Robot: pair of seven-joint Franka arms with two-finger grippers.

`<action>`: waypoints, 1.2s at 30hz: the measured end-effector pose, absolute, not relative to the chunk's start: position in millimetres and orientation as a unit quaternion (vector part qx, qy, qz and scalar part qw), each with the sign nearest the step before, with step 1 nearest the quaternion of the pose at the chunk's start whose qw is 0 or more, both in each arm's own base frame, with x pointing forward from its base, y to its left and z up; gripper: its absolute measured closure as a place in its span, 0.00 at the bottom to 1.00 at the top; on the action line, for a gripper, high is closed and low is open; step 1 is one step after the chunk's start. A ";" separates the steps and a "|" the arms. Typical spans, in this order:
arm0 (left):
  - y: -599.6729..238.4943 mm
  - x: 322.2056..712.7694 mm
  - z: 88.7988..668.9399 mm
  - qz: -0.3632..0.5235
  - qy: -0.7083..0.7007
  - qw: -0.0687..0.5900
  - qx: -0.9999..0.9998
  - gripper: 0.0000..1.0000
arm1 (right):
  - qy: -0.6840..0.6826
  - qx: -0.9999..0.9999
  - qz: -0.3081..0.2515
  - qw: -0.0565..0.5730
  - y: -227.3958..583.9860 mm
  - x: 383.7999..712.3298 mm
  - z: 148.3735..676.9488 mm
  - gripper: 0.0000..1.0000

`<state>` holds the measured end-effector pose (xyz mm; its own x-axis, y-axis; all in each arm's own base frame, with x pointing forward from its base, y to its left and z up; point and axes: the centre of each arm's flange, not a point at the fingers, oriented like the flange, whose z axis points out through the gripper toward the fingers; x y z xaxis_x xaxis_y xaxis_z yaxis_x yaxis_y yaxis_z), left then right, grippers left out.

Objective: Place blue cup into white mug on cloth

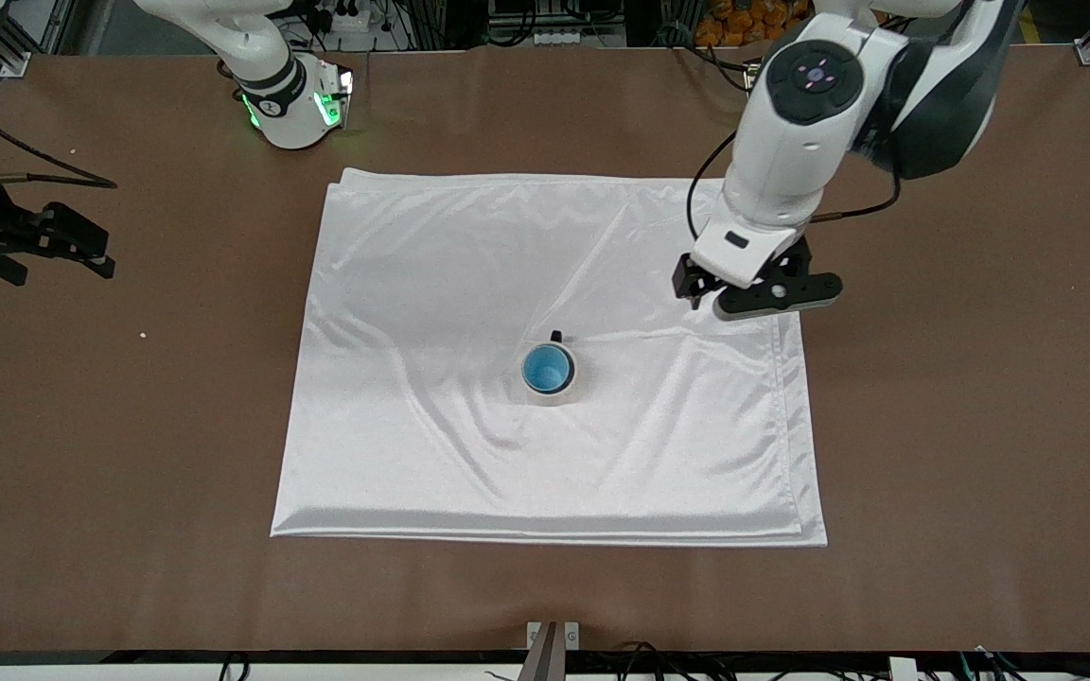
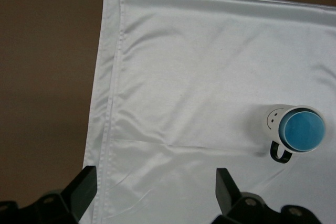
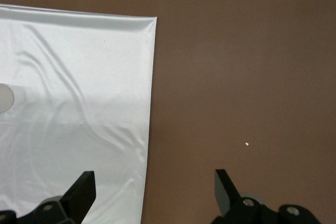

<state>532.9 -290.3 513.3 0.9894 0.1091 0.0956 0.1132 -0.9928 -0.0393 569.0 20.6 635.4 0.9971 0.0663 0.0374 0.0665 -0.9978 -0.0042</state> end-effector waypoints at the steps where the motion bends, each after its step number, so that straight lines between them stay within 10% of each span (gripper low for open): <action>1: -280.2 531.7 519.4 -0.046 -0.051 0.020 -0.997 0.00 | -0.033 -0.999 -0.018 0.003 20.6 567.8 635.0 0.00; 36: -142.2 534.7 637.8 -0.024 0.005 0.004 -1.000 0.00 | -0.018 -1.000 -0.010 0.003 25.7 562.8 630.4 0.00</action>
<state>534.7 -142.2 637.8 0.9988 -0.0096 0.0475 -0.0093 -0.9999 -0.0084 562.8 25.7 630.4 0.9991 0.0358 0.0211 0.0359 -0.9993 -0.0050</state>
